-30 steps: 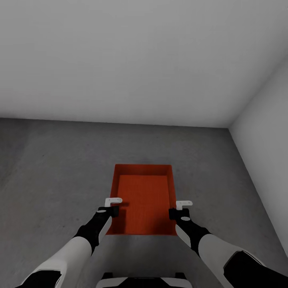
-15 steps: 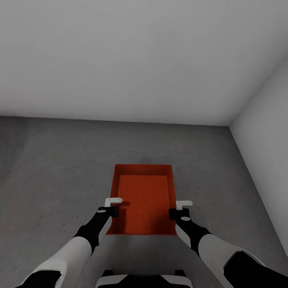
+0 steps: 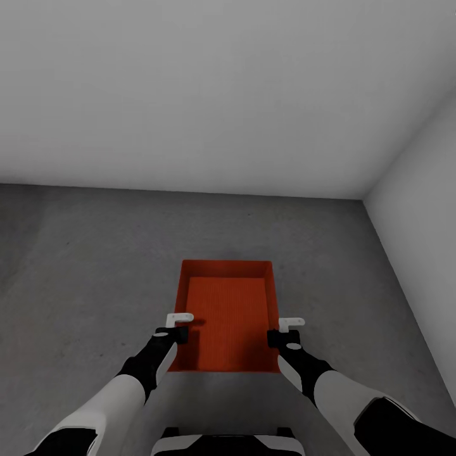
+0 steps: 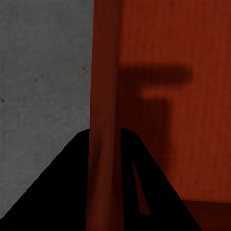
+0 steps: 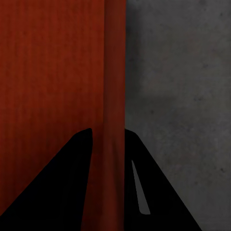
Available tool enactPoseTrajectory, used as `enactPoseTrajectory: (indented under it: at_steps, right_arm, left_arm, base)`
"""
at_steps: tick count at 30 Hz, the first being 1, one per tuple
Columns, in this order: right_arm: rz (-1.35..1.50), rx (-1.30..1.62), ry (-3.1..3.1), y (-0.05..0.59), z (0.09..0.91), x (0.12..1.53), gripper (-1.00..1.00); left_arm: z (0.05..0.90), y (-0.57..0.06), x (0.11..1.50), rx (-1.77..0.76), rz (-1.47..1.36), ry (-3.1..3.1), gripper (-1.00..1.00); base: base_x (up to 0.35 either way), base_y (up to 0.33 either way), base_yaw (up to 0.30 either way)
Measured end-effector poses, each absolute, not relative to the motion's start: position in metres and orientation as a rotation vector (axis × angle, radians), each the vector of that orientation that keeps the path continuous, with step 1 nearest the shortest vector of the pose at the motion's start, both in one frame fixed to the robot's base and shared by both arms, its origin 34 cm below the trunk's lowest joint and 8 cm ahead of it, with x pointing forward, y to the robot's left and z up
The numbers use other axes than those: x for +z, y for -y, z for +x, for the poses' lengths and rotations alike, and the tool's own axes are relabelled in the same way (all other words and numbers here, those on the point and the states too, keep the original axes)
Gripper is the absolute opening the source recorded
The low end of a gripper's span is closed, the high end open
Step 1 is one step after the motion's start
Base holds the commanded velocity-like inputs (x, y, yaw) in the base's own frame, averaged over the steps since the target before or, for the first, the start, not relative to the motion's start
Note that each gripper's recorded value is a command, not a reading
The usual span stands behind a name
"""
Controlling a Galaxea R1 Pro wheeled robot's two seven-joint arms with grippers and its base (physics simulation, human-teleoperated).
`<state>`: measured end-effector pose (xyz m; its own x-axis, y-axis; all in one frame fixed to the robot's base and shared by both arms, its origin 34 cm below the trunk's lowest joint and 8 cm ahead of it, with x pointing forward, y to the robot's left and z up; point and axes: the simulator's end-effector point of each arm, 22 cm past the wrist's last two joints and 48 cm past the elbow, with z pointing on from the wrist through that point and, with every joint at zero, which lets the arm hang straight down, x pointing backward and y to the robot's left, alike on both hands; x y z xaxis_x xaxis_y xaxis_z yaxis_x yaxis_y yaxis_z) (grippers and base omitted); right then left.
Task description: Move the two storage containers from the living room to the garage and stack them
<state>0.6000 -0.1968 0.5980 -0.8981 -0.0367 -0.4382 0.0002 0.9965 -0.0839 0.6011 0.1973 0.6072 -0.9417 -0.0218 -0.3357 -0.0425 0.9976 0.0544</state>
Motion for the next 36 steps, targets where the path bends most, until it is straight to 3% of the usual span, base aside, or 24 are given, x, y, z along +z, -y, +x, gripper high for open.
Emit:
enactPoseTrajectory:
  at_steps: [36]
  right_arm:
    - [-0.028,-0.113,-2.717,0.197,0.586,0.582,-1.0]
  left_arm:
    - [0.588,-0.197,0.591,0.088,-0.045,-2.831,-1.0]
  base:
    - [0.0,0.0,0.0]
